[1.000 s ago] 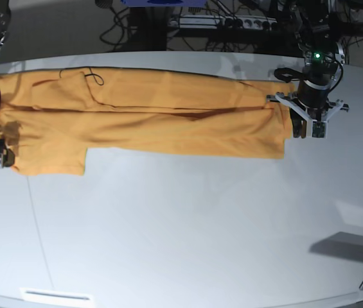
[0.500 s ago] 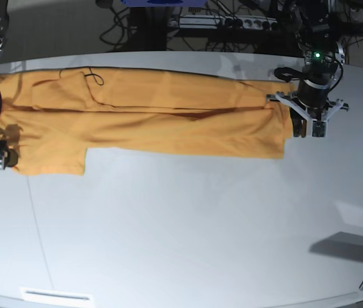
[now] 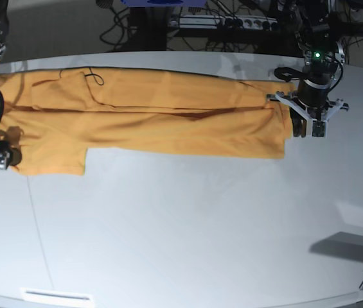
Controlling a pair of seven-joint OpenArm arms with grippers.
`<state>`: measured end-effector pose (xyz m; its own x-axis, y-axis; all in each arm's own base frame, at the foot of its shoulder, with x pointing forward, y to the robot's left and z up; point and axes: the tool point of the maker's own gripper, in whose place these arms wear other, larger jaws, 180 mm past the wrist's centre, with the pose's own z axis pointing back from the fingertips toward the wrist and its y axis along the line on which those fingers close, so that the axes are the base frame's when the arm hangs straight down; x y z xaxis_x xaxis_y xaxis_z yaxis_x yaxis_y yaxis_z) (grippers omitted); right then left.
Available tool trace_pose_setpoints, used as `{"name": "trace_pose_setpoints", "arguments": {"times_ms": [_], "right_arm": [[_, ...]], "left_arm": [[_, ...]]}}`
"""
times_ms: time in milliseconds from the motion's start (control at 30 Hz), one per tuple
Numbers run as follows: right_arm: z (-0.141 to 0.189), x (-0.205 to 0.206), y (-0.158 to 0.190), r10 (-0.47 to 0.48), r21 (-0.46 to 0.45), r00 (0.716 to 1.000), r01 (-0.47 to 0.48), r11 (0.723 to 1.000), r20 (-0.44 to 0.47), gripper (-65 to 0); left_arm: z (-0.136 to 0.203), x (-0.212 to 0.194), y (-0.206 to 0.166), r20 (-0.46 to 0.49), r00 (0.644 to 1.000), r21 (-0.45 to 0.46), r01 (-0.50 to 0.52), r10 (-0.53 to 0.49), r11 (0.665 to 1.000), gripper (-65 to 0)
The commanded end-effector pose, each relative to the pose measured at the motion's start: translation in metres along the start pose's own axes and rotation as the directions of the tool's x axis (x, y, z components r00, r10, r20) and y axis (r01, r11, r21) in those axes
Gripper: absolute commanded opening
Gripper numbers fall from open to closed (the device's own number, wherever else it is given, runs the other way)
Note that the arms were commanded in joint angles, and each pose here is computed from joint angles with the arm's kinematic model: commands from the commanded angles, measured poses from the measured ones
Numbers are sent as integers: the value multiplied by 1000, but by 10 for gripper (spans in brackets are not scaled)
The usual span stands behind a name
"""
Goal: Fold the T-shirt properly
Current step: 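Hold both open grippers beside the folded shirt's side edges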
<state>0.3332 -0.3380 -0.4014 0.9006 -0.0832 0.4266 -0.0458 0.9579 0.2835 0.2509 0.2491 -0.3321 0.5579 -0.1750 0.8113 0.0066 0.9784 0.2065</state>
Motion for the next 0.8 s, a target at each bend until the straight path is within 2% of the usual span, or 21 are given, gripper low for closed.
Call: {"name": "trace_pose_setpoints", "arguments": {"times_ms": [0,767], "right_arm": [[12,17,-6,9,-17,999,-8,1000,41,-128],[1,20,13,14,27,1000,-14,1000,18,-129]], "left_arm": [[2,11,4,41,999,11,10,-10,1000,-574],[1,13,4,45,999,11,9,-10,1000,-574]]}}
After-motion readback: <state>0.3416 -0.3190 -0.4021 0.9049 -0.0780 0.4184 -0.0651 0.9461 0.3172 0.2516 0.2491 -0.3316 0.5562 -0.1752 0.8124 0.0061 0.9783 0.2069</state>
